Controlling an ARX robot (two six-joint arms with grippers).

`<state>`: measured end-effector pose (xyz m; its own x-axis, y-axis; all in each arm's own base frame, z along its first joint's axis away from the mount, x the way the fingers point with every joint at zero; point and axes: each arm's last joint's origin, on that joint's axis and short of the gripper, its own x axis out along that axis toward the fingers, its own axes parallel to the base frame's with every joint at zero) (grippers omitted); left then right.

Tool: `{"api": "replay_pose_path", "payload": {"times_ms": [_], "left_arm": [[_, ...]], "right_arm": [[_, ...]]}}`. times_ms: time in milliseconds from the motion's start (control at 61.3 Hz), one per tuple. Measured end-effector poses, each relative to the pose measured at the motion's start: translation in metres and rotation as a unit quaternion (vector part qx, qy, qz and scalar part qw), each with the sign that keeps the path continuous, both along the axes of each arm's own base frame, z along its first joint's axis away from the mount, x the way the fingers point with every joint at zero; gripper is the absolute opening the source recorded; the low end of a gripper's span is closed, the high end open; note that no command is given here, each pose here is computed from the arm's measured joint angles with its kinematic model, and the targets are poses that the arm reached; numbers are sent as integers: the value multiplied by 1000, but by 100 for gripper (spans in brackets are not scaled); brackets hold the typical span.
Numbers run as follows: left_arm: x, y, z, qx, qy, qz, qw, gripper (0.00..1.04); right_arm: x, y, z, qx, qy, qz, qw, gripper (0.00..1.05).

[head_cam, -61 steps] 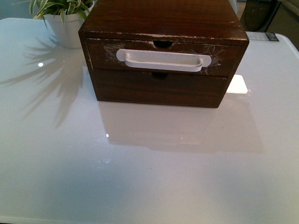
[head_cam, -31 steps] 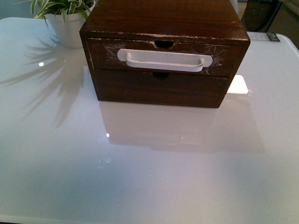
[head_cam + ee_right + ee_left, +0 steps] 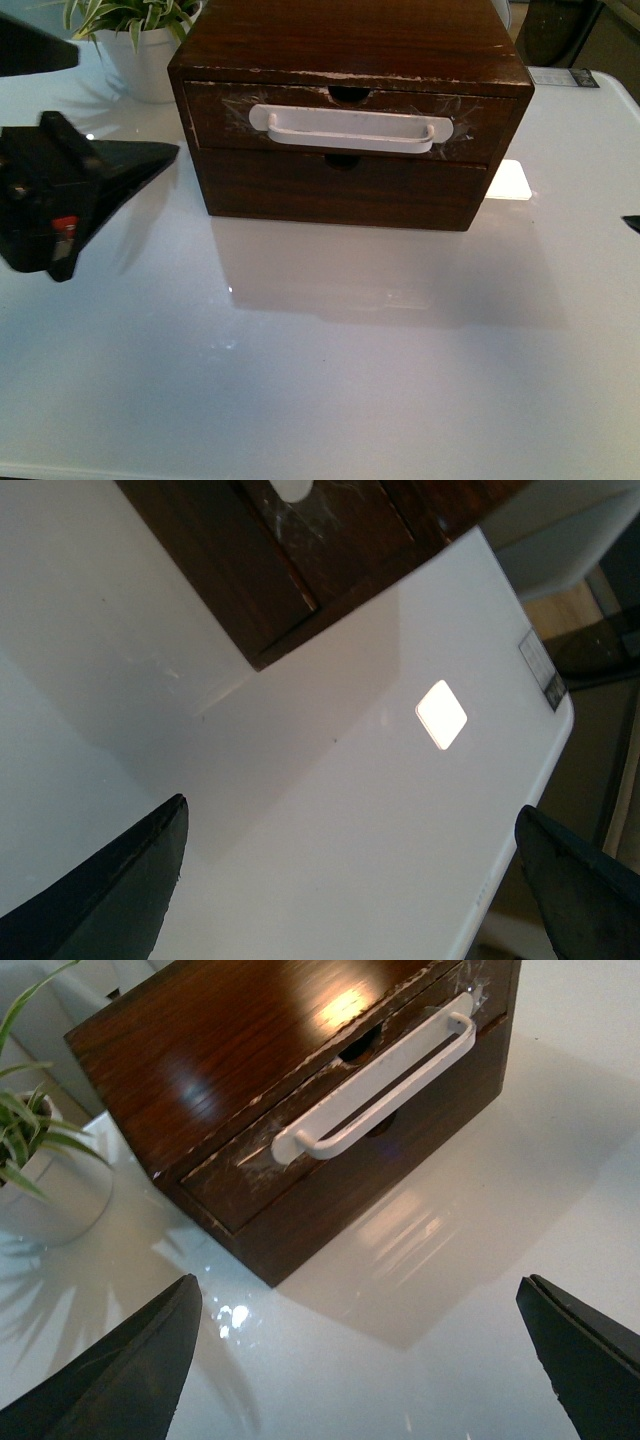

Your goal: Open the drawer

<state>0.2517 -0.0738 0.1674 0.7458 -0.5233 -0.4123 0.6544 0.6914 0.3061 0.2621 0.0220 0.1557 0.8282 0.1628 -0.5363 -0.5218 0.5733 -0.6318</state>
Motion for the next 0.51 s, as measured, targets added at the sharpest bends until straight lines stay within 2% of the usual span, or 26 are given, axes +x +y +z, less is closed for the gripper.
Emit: {"api": "replay_pose_path", "payload": {"times_ms": [294, 506], "left_arm": [[39, -19, -14, 20, 3, -61, 998, 96], [62, -34, -30, 31, 19, -96, 995, 96]], "right_arm": [[50, 35, -18, -69, 14, 112, 991, 96], [74, 56, -31, -99, 27, 160, 982, 96]]}}
